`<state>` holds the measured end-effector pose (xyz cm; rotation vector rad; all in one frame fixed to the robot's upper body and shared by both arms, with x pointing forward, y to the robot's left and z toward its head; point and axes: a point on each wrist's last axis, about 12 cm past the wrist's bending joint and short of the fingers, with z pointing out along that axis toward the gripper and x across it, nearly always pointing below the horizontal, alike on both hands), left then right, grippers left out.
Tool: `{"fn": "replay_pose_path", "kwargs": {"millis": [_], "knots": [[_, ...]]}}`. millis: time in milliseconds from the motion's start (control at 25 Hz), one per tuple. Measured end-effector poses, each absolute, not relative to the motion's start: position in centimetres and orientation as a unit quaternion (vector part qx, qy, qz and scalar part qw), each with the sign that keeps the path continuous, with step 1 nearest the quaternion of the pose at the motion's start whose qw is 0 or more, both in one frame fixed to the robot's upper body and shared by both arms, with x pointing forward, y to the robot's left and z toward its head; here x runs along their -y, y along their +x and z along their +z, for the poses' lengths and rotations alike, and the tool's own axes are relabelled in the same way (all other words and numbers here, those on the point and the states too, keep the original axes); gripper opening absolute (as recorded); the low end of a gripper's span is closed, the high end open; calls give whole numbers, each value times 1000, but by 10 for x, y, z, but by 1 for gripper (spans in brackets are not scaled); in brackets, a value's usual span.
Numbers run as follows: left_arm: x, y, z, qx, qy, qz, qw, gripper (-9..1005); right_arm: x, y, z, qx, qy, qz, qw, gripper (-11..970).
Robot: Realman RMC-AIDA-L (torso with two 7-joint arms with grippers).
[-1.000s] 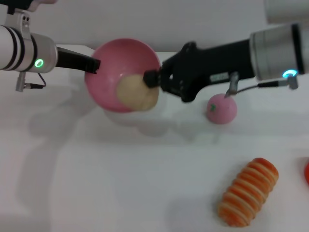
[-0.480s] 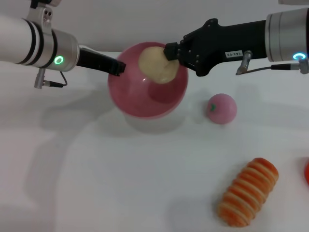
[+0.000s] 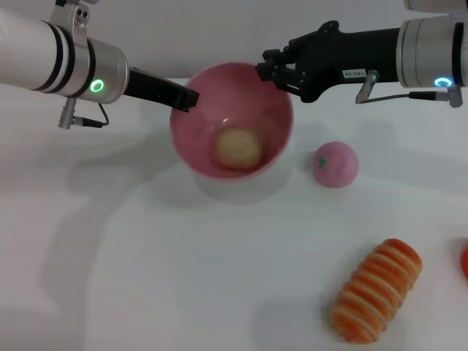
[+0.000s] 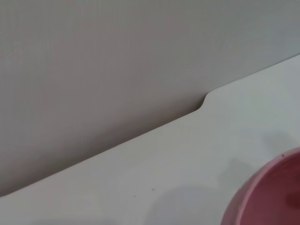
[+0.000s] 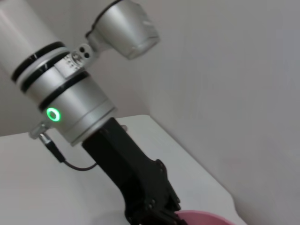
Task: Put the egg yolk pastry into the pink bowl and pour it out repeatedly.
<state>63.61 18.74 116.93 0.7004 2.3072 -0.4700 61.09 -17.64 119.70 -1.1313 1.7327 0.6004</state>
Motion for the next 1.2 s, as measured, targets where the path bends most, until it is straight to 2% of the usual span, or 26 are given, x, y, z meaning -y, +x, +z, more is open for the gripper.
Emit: {"fn": "replay_pose_path", "kwargs": {"millis": [400, 640, 760, 1000, 1200], "knots": [[-188, 638, 1170, -883, 265, -178, 343, 98, 191, 612, 1203, -710, -432, 229, 507, 304], [-183, 637, 1165, -877, 256, -194, 357, 98, 224, 604, 1220, -649, -375, 295, 593, 481], [-180, 636, 1163, -874, 252, -201, 363, 99, 255, 596, 1228, -587, -327, 337, 659, 481], [-176, 632, 1158, -871, 246, -215, 367, 99, 319, 566, 1212, -448, -217, 314, 808, 480], [-172, 631, 1155, -866, 241, -222, 378, 100, 364, 555, 1194, -452, -135, 251, 845, 480]]}}
